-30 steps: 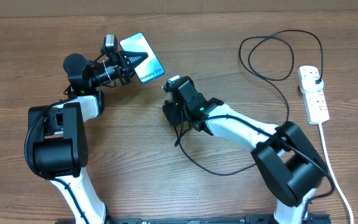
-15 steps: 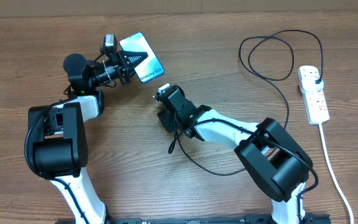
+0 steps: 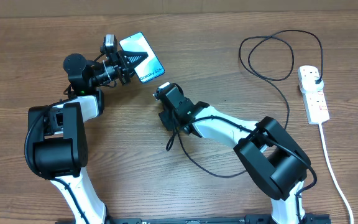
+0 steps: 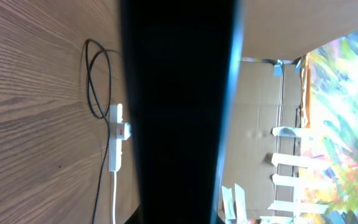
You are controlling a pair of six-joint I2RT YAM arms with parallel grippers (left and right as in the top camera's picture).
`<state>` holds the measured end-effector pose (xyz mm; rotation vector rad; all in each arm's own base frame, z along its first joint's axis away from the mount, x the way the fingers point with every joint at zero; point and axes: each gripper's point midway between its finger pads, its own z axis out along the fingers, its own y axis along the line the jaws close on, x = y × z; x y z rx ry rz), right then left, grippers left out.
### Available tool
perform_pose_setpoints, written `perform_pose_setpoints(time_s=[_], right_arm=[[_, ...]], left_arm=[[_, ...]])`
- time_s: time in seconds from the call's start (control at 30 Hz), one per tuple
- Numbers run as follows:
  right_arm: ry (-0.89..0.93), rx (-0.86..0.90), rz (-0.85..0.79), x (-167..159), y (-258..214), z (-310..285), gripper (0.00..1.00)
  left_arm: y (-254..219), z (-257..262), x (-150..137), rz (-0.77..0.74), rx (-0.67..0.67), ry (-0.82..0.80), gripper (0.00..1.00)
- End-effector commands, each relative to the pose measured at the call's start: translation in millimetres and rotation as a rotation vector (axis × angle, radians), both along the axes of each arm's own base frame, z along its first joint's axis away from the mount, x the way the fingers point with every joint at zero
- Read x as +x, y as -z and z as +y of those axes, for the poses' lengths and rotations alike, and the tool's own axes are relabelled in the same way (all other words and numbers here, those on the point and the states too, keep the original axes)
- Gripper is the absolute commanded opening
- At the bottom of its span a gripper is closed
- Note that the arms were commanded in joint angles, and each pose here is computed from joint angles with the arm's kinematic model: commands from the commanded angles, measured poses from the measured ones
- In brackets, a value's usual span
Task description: Plug charger to phone and switch on socket
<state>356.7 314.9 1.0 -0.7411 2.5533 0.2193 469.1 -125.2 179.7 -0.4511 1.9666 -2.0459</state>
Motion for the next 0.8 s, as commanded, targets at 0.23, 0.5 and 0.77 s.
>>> perform_pose_setpoints(time_s=[0.23,0.5,0.77], right_arm=[[0.089,0.286,0.251,-17,-78,-2,0.04],[0.033,0.518,0.294,-20,-153,-19,0.04],[0.044,0.418,0.250,-19,-145,-39,0.27]], left_arm=[[-9,-1,-3,-0.058,0.017,0.021,0.04],[-8,-7,-11,-0.058,0.021,0.077,0.04],[-8,-16,-13,-0.059,0.020,0.087,0.05]])
